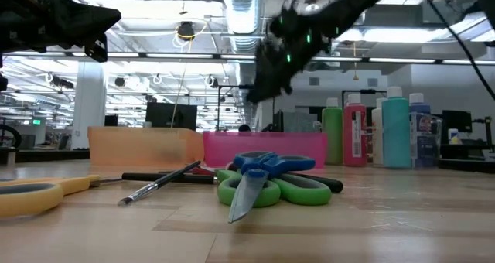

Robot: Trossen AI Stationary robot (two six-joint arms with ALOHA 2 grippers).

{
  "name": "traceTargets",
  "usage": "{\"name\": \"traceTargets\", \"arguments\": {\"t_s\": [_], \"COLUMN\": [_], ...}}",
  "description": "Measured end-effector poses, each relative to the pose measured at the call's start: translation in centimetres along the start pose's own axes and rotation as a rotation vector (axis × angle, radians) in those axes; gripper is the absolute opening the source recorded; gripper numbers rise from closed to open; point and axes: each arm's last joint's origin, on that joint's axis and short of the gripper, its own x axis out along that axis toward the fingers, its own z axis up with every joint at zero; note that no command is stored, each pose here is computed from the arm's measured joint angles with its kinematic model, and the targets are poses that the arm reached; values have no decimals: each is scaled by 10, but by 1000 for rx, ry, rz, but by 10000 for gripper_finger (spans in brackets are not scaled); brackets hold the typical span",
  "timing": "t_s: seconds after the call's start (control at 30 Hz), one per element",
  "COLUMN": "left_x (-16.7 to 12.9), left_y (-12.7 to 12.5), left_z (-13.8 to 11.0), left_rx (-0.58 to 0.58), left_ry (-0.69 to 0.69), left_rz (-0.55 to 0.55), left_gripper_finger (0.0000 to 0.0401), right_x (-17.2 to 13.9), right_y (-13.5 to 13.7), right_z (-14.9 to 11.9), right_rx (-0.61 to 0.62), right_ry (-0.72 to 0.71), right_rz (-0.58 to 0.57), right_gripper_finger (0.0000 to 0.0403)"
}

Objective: Pick & Place Paint Supplies
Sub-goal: Put the black paintbrush into the pink bin

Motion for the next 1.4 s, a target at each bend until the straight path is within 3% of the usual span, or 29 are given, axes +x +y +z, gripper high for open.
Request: {"name": "traceTargets", "arguments": {"t_s": [0.13,0.33,0.53,0.77,0.93,1.4], "left_x": [0,0,0,1,3,7], "left_y": [0,0,0,0,0,0], "left_z": [0,0,0,-1,-2,-8], "left_rx": [0,0,0,0,-1,-2], "left_ry": [1,1,1,8,24,83], "left_rz": [0,0,0,0,1,3], "left_gripper_finger": [2,2,2,2,2,2], "right_x": [-28,-58,-56,-27,-5,18], "right_y": [35,102,173,233,246,251], "right_z": [23,37,16,-31,-58,-71], "right_rx": [-57,-60,-10,-45,-56,24], "right_ry": [57,95,170,313,406,438], "right_rz": [-41,-25,60,43,26,72], "right_gripper_finger": [198,201,192,195,199,202]}}
